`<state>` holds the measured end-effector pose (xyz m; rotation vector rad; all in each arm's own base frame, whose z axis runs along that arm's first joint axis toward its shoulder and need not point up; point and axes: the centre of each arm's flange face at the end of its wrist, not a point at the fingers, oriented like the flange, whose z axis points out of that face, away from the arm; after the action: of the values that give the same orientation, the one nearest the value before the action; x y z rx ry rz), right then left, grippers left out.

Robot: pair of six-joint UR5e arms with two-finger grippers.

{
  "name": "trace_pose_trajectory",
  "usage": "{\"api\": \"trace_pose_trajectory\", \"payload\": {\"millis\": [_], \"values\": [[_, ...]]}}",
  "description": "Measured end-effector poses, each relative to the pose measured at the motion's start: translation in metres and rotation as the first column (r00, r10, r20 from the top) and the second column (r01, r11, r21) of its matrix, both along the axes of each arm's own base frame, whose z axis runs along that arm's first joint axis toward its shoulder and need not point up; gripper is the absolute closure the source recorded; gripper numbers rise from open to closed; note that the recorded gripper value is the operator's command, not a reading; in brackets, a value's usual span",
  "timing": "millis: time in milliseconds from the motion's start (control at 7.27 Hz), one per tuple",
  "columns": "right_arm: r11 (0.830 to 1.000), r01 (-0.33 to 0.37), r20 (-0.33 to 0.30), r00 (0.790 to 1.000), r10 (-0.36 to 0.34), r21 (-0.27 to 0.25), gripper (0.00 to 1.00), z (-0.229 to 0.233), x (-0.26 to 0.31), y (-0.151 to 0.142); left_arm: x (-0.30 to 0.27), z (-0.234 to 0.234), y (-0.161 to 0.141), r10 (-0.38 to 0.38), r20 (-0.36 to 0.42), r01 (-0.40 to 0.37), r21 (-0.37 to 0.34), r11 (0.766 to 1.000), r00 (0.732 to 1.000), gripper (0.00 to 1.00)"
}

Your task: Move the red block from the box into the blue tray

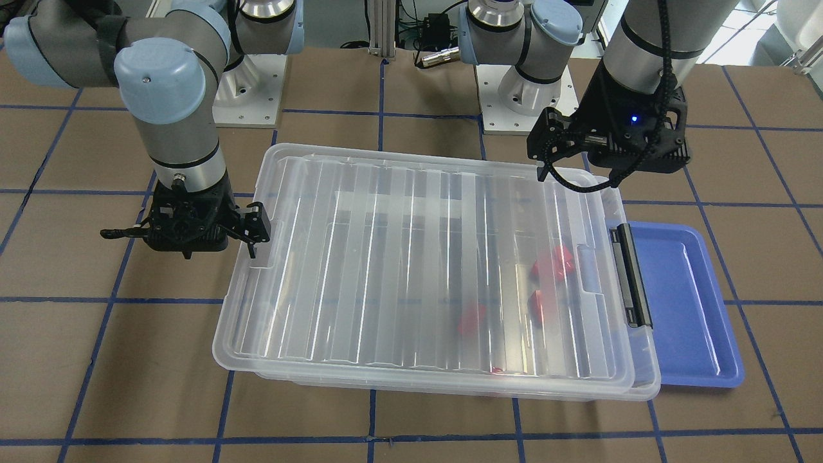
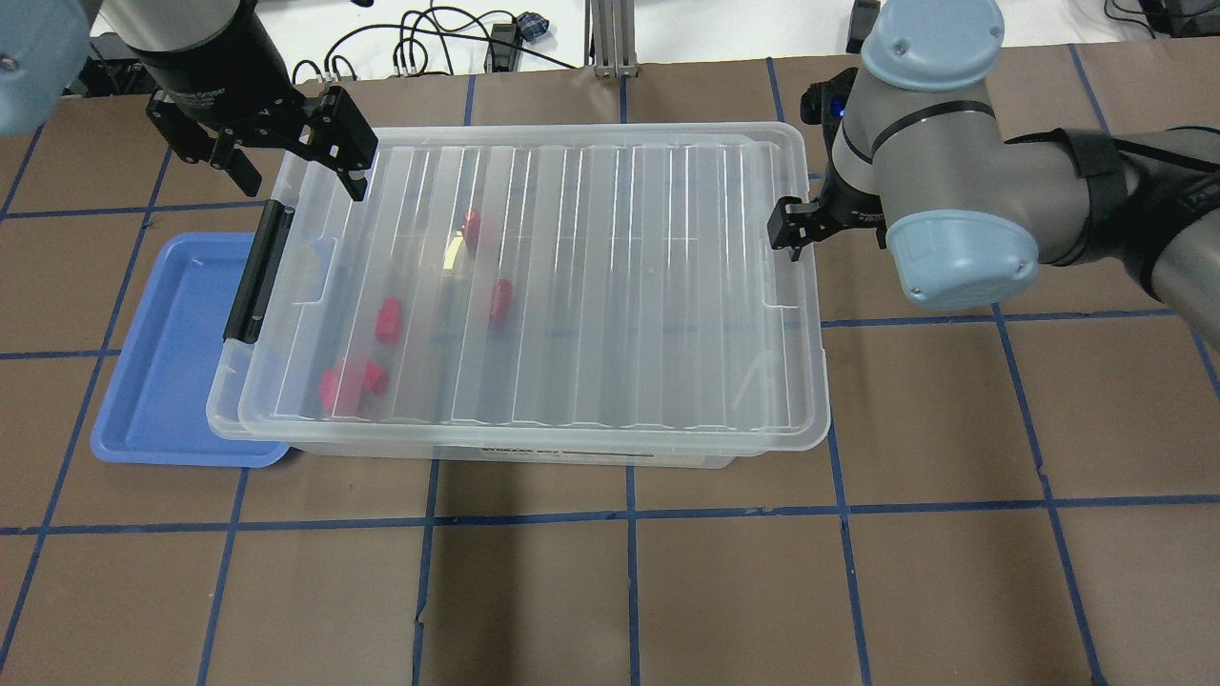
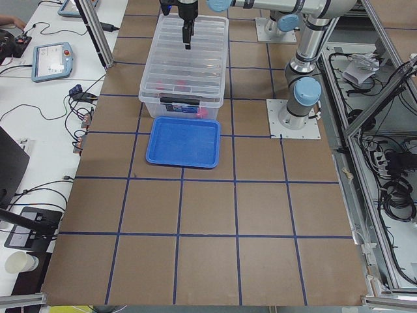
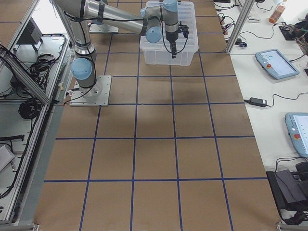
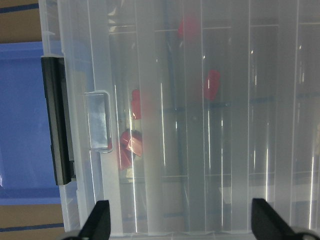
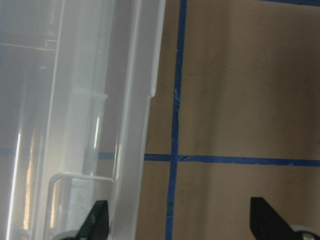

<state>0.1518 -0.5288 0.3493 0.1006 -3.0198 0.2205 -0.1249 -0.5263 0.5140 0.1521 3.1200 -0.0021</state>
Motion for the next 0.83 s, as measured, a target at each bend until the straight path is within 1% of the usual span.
{"api": "trace_pose_trajectory", "payload": {"millis": [138,413,550,826], "values": [[1.0,0.013,-0.04,0.999,-0.013,-0.002,0.0,0.0,-0.008,-0.001,0.0,0.002,0.001,0.0,-0.002,0.0,-0.005,1.0,1.0,0.0],[0.998,0.057,-0.09,0.994,-0.058,-0.01,0.0,0.004,-0.035,-0.005,-0.001,0.003,0.002,0.0,-0.002,0.0,-0.008,1.0,1.0,0.0],[0.997,0.074,-0.099,0.992,-0.075,-0.013,0.0,0.008,-0.053,-0.007,-0.001,0.004,0.002,-0.001,-0.003,0.001,-0.009,1.0,1.0,0.0],[0.997,0.079,-0.109,0.991,-0.078,0.002,0.0,0.012,-0.094,-0.011,-0.002,0.001,0.001,-0.002,-0.007,0.002,-0.002,1.0,1.0,0.0]]}}
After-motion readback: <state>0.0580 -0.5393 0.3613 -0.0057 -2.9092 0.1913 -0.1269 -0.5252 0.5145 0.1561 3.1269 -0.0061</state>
